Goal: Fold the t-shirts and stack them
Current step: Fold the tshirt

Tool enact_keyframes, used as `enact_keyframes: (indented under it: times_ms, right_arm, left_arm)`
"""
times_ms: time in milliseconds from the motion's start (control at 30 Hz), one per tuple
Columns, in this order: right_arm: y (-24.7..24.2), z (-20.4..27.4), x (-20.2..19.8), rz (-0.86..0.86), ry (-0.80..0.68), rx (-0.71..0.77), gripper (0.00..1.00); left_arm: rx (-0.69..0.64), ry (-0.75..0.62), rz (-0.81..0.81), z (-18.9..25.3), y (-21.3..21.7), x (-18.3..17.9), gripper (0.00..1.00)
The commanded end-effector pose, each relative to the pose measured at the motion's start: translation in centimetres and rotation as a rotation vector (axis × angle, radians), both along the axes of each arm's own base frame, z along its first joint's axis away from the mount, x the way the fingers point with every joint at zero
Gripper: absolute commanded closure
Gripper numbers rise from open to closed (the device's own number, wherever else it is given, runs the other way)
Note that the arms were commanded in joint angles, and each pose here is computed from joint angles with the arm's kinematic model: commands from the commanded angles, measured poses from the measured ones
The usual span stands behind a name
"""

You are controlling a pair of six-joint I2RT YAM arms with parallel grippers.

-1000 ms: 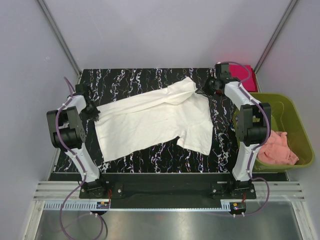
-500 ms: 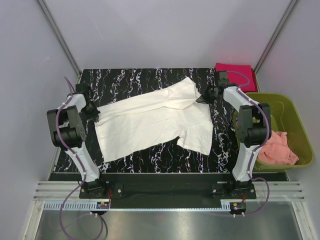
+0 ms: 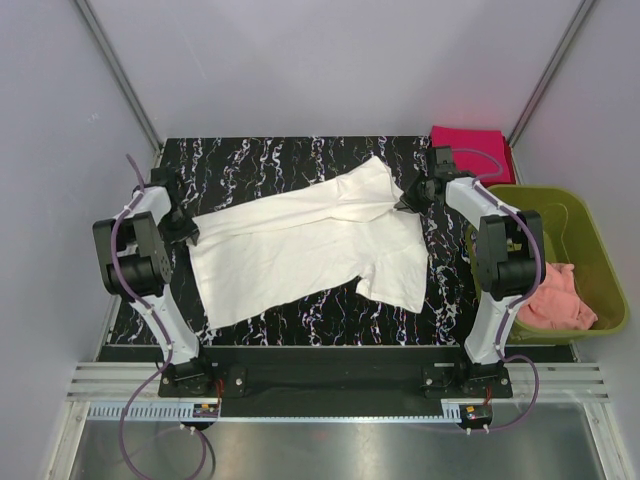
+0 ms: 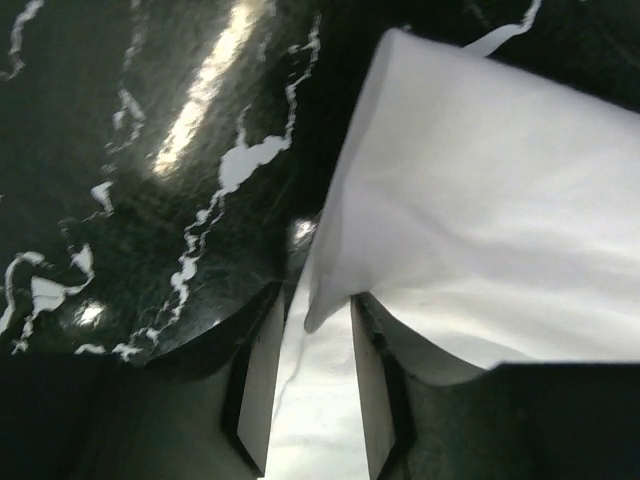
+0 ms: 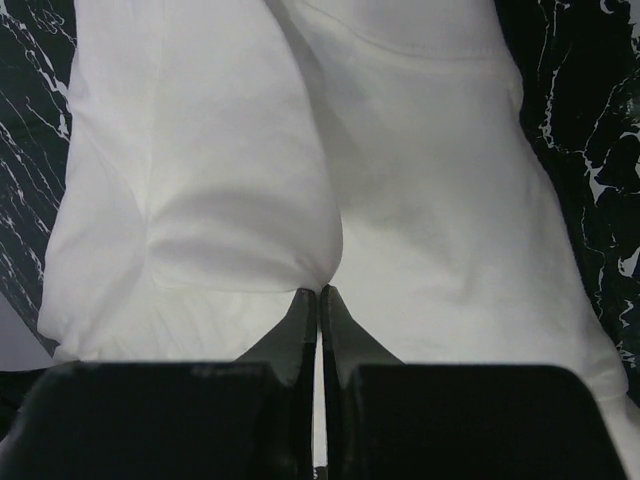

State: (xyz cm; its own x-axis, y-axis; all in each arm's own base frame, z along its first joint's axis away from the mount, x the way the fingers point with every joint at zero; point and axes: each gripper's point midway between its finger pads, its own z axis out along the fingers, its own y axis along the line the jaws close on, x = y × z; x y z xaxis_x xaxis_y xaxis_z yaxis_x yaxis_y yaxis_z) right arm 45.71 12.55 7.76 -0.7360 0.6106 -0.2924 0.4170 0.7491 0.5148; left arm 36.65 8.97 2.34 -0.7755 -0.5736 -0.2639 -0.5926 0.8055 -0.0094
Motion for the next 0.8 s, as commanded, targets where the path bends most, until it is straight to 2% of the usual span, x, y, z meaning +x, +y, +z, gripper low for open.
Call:
enact_keyframes:
  times_ms: [0, 200, 300, 333, 500, 600, 767]
  right_arm:
    - [-0.4, 2.8, 0.7, -0.031, -0.061, -0.023, 1.00]
    - [-0.3, 3.2, 0.4, -0.013, -0.062, -0.025, 1.00]
    - [-0.2, 3.4, -0.1, 0.000, -0.064, -0.019, 1.00]
    - [-0.1, 3.4, -0.2, 0.001, -0.063, -0.014, 1.00]
    - [0.7, 3.7, 0.5, 0.038, -0.071, 0.015, 1.00]
    - [1.3, 3.5, 0.3, 0.069, -0.051, 0.024, 1.00]
    - [1.3, 3.6, -1.0, 0.069, -0.039, 0.016, 1.00]
  left_arm:
    - [0.106, -0.041, 0.070, 3.7, 2.0, -0.9, 0.57]
    - [0.177, -0.110, 0.112, 7.6, 3.4, -0.3, 0.52]
    - [0.128, -0.204, 0.094, 9.2, 2.7, 1.7, 0.52]
    - [0.066, -0.229, 0.068, 9.1, 1.6, 2.3, 0.52]
    - [-0.065, -0.231, -0.009, 7.0, -0.5, 4.4, 0.62]
    - [-0.171, -0.237, -0.053, 5.2, -2.0, 5.8, 0.65]
    - [-0.170, -0.159, -0.021, 2.9, -1.7, 5.5, 0.74]
